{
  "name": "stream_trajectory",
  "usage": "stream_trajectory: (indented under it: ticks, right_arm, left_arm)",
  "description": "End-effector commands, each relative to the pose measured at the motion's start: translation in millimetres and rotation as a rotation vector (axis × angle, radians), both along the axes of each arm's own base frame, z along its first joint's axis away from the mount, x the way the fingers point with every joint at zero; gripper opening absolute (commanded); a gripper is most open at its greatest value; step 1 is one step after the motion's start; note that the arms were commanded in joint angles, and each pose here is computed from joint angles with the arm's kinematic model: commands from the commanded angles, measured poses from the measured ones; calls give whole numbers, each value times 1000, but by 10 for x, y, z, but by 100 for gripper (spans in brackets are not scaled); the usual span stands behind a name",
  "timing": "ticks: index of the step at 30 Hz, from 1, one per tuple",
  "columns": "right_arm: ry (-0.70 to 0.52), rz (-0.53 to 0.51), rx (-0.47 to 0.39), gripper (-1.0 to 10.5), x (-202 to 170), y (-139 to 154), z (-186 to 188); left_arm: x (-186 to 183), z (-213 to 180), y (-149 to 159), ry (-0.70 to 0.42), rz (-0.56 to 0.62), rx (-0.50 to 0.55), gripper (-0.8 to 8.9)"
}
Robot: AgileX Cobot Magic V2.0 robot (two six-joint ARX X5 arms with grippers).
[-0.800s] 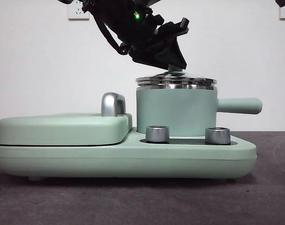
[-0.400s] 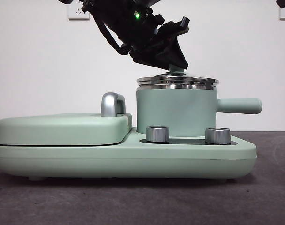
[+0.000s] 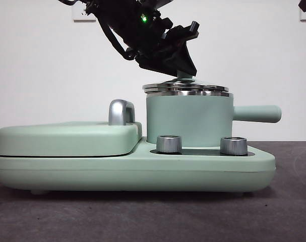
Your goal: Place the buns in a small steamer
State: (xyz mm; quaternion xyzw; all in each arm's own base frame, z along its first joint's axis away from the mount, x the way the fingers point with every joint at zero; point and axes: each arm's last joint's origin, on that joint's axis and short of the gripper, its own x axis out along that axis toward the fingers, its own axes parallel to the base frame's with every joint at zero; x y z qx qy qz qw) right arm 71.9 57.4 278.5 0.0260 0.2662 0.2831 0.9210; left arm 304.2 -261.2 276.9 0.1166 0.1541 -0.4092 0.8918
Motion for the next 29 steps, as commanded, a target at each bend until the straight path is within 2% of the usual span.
stream_trajectory:
  ticks: [1,20,29]
  right_arm:
    - [-4,2,12,415,-2,8,33]
    - [-3,2,12,415,-2,8,33]
    - [10,0,5,415,-8,4,20]
  left_arm:
    - [-20,138,-31,-43,-33,-45,9]
    - [31,-9,-78,-12,-41,-24,8]
    - [52,34,-105,-63,-65,-71,8]
